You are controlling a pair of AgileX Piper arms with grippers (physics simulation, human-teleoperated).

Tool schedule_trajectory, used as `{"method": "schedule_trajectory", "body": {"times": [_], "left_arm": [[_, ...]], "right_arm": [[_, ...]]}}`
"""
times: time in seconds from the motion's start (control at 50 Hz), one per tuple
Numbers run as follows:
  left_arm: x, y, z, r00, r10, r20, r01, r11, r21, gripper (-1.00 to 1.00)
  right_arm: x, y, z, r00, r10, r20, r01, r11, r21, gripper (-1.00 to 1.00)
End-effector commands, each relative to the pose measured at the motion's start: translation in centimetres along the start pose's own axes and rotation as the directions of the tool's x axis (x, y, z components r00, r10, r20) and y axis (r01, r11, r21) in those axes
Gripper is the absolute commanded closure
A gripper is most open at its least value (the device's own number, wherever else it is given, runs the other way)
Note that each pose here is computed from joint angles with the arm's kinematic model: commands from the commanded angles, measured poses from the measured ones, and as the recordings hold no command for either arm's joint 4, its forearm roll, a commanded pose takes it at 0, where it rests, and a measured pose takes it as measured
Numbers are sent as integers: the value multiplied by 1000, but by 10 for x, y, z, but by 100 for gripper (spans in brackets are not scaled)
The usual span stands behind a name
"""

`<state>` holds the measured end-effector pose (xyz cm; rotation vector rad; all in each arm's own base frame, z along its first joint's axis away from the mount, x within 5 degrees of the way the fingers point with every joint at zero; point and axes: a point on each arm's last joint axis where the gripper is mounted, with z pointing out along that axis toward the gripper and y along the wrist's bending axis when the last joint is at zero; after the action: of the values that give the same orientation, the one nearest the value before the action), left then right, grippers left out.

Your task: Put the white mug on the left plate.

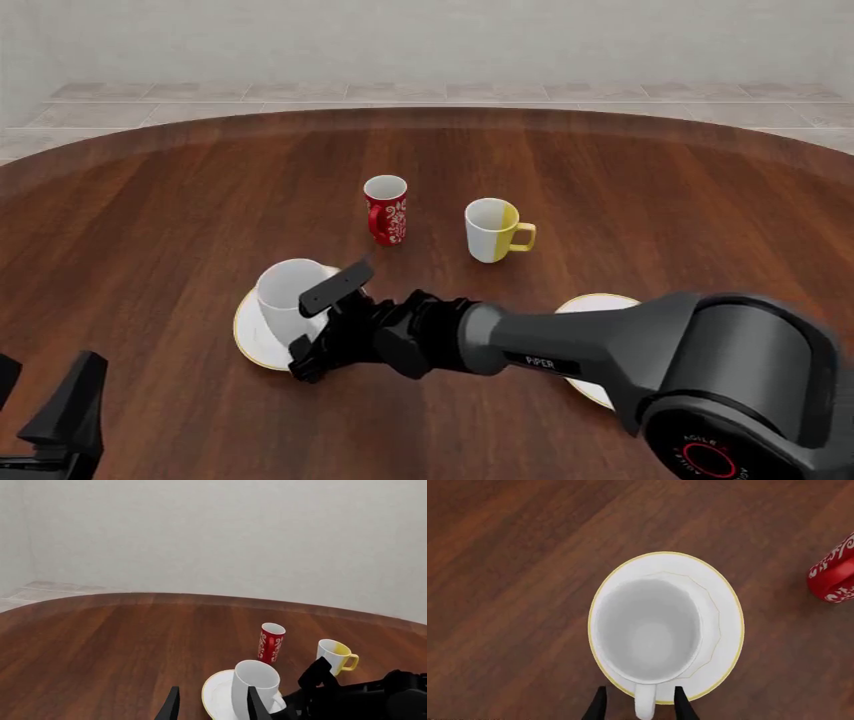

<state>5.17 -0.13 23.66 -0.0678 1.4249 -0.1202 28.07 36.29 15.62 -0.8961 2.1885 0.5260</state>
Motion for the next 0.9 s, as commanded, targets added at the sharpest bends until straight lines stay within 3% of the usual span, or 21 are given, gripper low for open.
{"method": "schedule_trajectory", "body": {"times": [0.02, 0.9], "left_arm": [[0, 0, 0, 1000, 0, -2, 0, 1000, 0, -100], [0, 0, 0, 1000, 2, -2, -2, 1000, 4, -100]], "right_arm": [[1, 0, 1, 1000, 0, -5, 0, 1000, 0, -100], [-16, -10, -27, 999, -32, 7, 32, 999, 20, -100]]}}
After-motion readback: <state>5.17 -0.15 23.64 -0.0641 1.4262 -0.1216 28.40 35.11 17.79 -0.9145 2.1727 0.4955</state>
